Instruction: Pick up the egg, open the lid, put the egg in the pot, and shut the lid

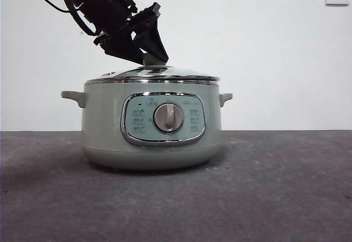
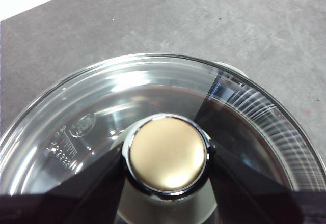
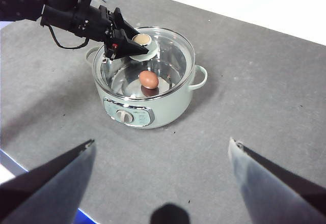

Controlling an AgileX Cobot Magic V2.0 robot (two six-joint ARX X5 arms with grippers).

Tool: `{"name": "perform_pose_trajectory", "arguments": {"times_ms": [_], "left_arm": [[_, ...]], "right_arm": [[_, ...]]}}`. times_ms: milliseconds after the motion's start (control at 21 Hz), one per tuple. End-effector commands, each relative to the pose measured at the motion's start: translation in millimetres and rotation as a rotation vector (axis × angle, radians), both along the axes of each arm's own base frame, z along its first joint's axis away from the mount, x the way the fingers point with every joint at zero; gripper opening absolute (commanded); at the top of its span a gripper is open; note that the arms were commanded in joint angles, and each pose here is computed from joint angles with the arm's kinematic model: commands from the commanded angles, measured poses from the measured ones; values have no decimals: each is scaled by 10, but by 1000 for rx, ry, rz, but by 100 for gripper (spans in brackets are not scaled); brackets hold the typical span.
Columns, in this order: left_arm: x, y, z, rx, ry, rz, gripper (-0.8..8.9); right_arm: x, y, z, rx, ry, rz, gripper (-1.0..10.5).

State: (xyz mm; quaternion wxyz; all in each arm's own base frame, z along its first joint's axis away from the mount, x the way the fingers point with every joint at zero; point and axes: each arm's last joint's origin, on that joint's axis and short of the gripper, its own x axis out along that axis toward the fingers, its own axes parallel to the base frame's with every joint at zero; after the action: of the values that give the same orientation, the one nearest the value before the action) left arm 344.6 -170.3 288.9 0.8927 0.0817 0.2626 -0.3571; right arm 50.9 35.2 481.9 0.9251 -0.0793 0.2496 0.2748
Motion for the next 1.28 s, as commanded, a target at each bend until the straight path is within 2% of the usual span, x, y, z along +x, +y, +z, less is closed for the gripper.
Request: {"name": "perform_pose_trajectory", "arguments": {"times_ms": [48,665,998,1283], "left_arm": [[-18,4,-107,40,52,-22,-8],[-16,6,-64,44,53,-24,-8],[41,17,211,27,-12,-22,-8],[32,20,172,54,12,-33,-8]], "right_arm": [[-5,-3,-34,-10,28,-5,442],[-5,-3,-34,-12,27,-4,442],[-5,-3,-35,-12,28,-4,441],[-5,-3,-35,-12,28,-4,441]]}}
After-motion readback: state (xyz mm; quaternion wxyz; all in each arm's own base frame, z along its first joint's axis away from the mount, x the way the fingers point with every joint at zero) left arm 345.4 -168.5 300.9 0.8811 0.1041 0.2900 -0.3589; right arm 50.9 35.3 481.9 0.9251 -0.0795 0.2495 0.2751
